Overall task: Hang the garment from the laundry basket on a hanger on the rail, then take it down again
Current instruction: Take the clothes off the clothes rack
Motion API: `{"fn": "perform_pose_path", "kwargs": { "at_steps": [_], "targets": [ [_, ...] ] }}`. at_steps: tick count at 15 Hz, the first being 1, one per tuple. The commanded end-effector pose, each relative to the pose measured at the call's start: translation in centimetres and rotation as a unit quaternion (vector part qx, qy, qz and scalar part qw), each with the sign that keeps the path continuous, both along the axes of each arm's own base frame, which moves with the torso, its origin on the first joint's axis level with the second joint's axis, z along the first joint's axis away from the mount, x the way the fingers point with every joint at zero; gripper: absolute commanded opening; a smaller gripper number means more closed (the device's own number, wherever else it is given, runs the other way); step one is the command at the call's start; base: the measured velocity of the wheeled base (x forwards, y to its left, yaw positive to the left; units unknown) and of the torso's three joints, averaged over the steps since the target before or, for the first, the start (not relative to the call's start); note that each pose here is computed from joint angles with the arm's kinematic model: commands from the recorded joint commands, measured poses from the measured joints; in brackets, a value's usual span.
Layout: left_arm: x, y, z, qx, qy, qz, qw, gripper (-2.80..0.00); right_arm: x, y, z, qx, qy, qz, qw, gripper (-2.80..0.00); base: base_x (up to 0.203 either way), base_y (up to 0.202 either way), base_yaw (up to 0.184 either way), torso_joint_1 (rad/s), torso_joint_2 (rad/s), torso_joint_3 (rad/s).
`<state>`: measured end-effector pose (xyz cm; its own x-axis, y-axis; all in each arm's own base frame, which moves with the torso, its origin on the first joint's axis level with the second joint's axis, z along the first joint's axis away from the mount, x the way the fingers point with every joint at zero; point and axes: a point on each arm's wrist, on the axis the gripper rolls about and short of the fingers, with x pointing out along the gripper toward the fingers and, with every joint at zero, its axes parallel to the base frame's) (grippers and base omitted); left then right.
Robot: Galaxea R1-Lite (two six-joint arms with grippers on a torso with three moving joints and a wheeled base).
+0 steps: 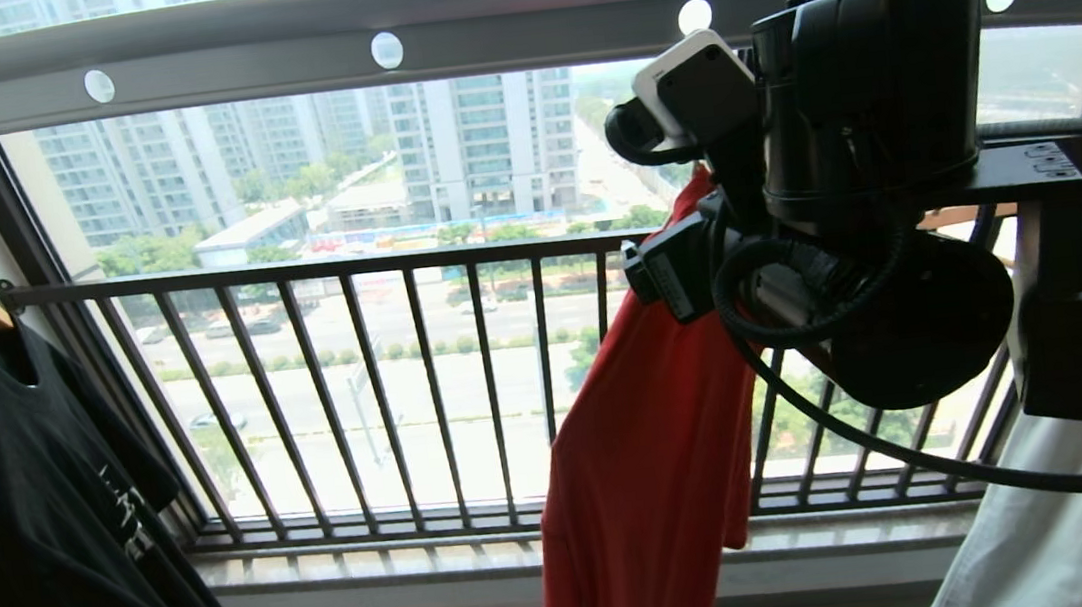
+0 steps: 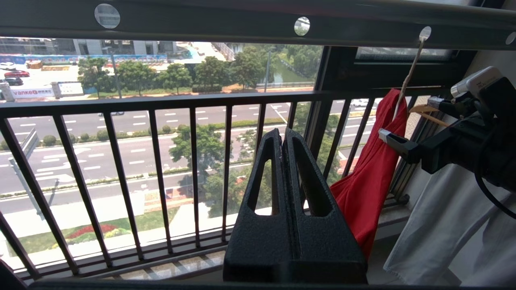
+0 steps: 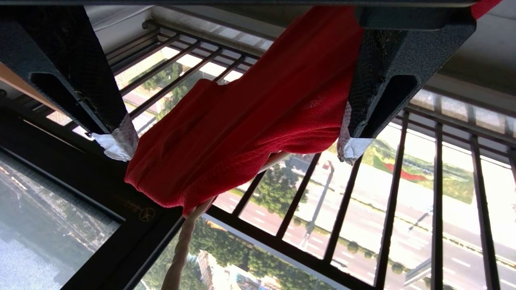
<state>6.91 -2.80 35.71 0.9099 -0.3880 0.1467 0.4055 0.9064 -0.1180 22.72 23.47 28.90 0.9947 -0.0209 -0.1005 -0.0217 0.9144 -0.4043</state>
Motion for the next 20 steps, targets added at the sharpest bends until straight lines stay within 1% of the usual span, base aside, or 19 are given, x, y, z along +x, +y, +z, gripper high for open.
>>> {"fn": "perform_pose_path", "kwargs": {
  "at_steps": [1,2,6,10,12,13,16,18,20],
  "targets": [
    [0.0,0.0,0.0,0.000,0.000,0.000,1.0000,-2.80,-0.7,-1.1,0.7,0.006,-0.007,-0.005,1.000,0.00,0.000,0.000,0.000,0.000,0.00,0.000],
    [-0.1,0.0,0.0,-0.001,-0.001,0.000,1.0000,-2.80,-0.8,-1.2,0.7,0.005,-0.007,-0.005,1.000,0.00,0.000,0.000,0.000,0.000,0.00,0.000],
    [-0.2,0.1,0.0,-0.001,-0.002,-0.001,1.0000,-2.80,-1.8,-2.8,2.2,0.010,-0.022,-0.009,1.000,0.00,0.000,0.000,0.000,0.000,0.00,0.000],
    [-0.4,0.2,0.2,-0.003,-0.006,-0.001,1.0000,-2.80,-1.3,-3.1,2.3,0.006,-0.023,-0.013,1.000,0.00,0.000,0.000,0.000,0.000,0.00,0.000],
    [-0.5,0.2,0.2,-0.003,-0.008,-0.001,1.0000,-2.80,-0.4,-3.2,2.2,0.009,-0.024,-0.010,1.000,0.00,0.000,0.000,0.000,0.000,0.00,0.000],
    [-0.5,0.2,0.2,-0.003,-0.008,0.000,1.0000,-2.80,0.2,-3.2,2.3,0.013,-0.024,0.002,1.000,0.00,0.000,0.000,0.000,0.000,0.00,0.000],
    [-0.4,0.2,0.2,-0.003,-0.007,0.000,1.0000,-2.80,1.7,-3.0,2.6,0.031,-0.040,0.011,0.999,0.00,0.000,0.000,0.000,0.000,0.00,0.000],
    [-0.5,0.2,0.2,-0.003,-0.008,0.000,1.0000,-2.80,3.0,-3.2,2.7,0.040,-0.047,0.037,0.997,0.00,0.000,0.000,0.000,0.000,0.00,0.000],
    [-0.4,0.2,0.2,-0.003,-0.006,0.000,1.0000,-2.80,4.8,-3.2,2.4,0.042,-0.048,0.043,0.997,0.00,0.000,0.000,0.000,0.000,0.00,0.000]
  ]
}}
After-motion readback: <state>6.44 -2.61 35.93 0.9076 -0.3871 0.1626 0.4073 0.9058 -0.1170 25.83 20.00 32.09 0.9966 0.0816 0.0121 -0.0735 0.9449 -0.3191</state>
